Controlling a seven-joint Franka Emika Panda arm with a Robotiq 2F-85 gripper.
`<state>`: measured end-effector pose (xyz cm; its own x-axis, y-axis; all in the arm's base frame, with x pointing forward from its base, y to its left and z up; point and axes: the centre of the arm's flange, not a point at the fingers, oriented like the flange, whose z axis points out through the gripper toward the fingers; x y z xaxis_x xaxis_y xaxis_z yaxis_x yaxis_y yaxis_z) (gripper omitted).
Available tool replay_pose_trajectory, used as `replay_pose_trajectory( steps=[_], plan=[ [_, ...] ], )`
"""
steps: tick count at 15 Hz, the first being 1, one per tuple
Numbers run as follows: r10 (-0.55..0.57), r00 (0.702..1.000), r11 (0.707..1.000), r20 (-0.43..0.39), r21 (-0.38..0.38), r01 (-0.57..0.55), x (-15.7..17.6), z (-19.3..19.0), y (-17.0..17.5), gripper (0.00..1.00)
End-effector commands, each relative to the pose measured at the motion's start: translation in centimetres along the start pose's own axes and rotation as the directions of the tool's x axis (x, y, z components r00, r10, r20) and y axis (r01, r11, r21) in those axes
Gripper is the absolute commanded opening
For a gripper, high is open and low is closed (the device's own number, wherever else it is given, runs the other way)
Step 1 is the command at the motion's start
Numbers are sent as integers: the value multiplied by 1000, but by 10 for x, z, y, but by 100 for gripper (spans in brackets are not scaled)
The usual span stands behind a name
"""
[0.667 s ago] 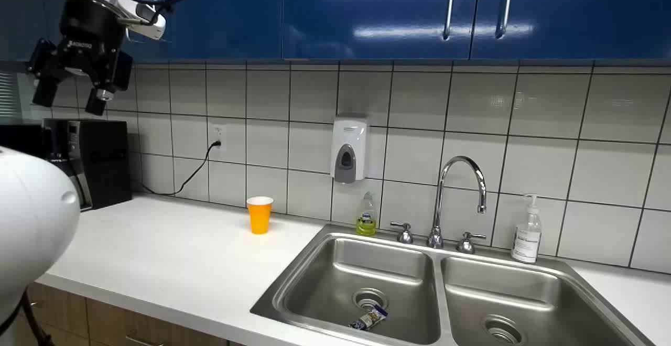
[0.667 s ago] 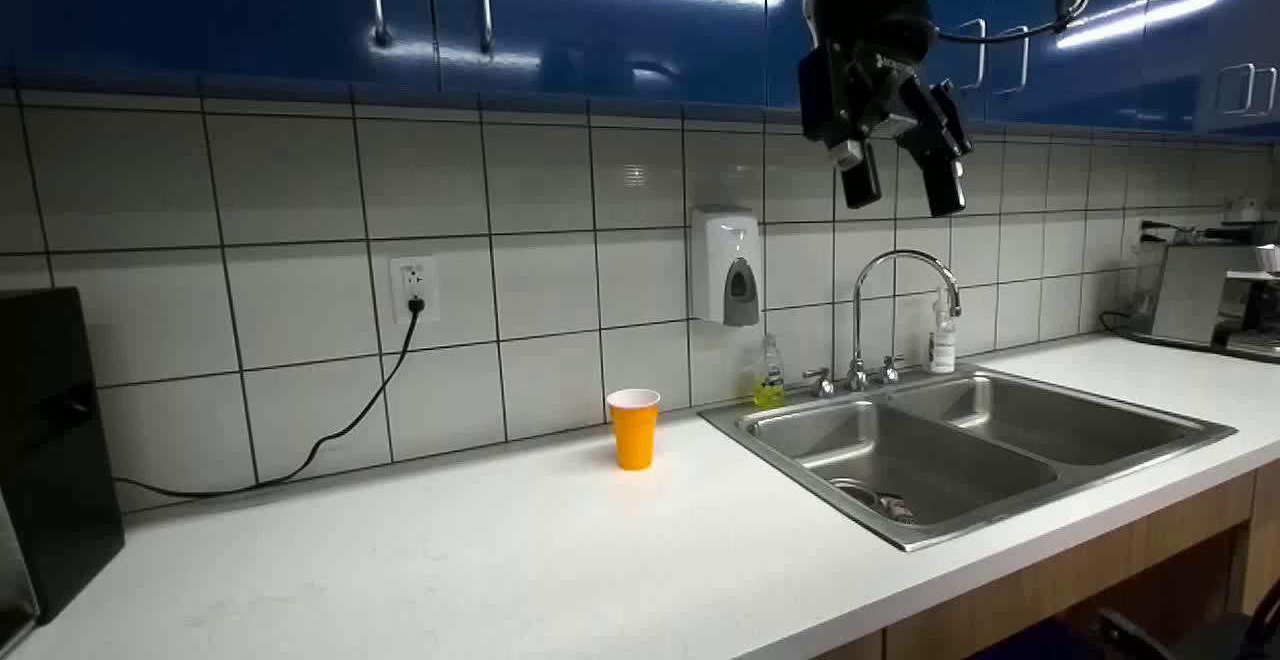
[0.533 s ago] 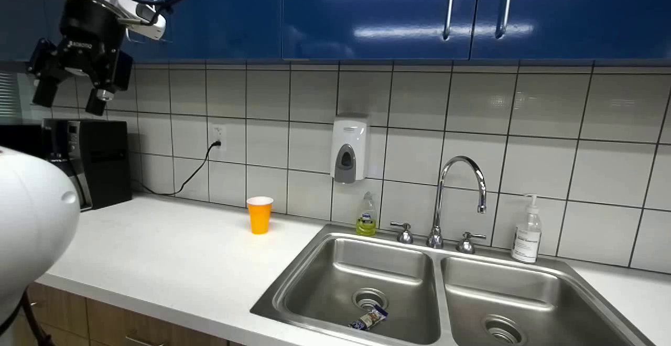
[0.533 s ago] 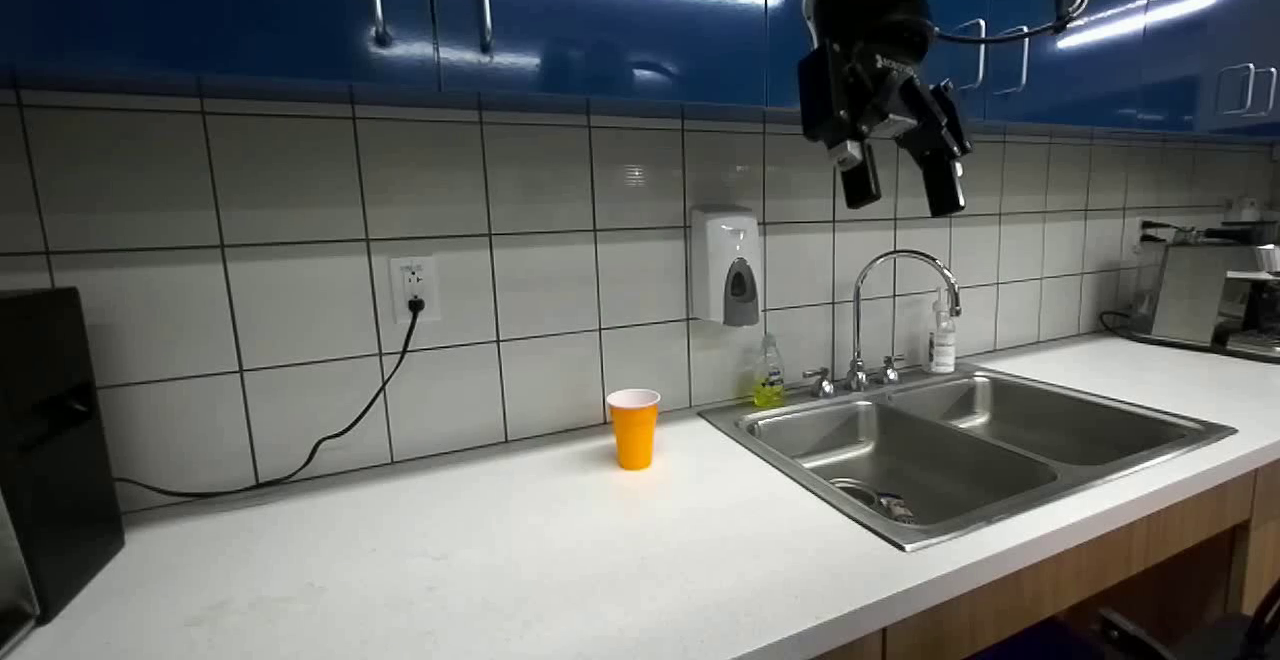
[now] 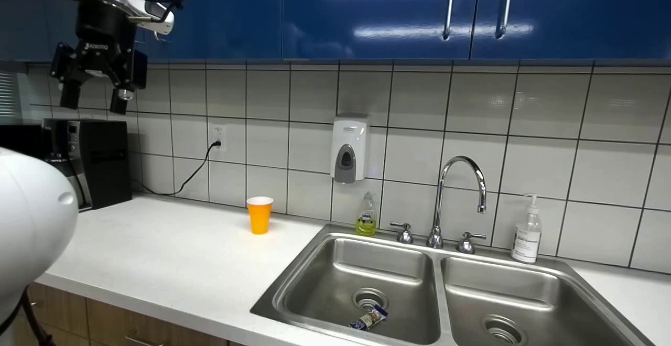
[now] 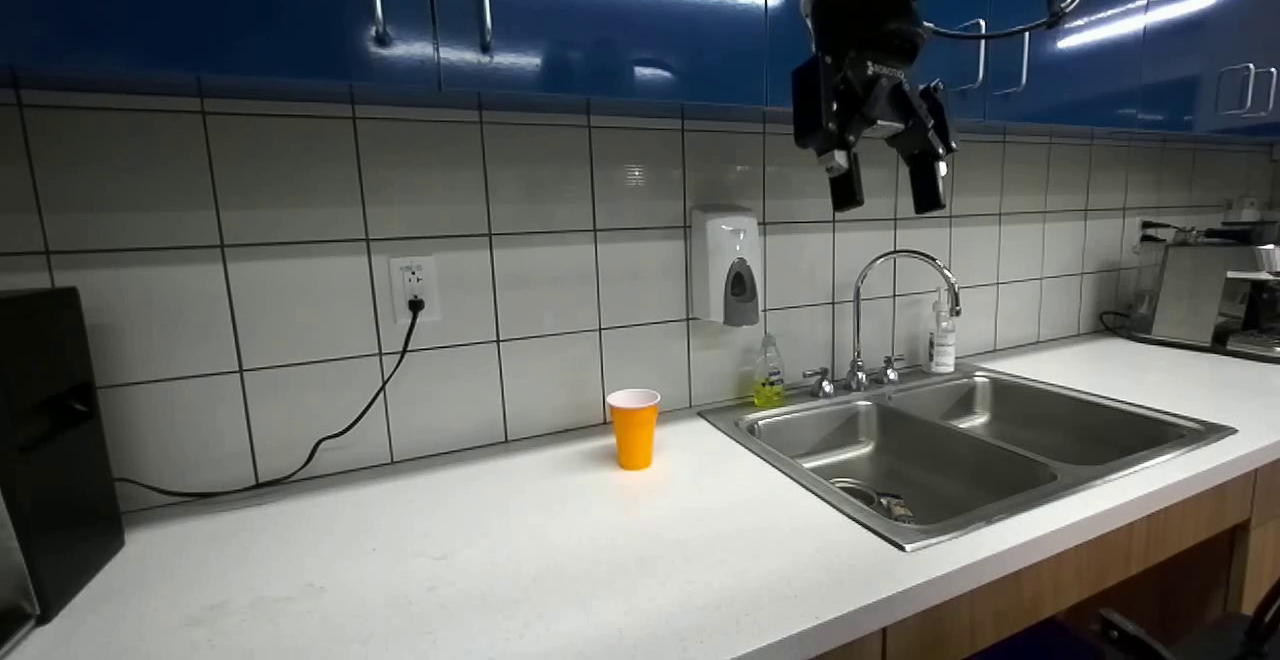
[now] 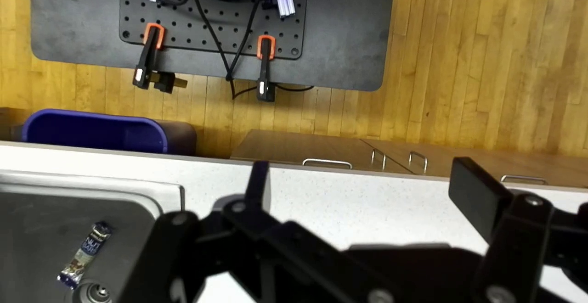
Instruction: Remove the black packet from the sink and put it on the counter.
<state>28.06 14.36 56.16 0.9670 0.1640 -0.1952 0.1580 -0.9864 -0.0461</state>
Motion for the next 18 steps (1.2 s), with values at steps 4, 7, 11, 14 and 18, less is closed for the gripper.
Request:
replay_pose_trajectory(
  steps=[4,7,11,14,18],
  plan=[
    [92,979,995,-182,49,-85,8,-15,19,100],
    [137,968,989,-210,76,-123,15,-16,35,100],
    [222,953,972,-208,122,-200,22,-9,73,100],
    [299,935,949,-193,161,-271,23,-4,110,100],
    [405,898,907,-171,196,-372,19,-1,165,100]
  ],
)
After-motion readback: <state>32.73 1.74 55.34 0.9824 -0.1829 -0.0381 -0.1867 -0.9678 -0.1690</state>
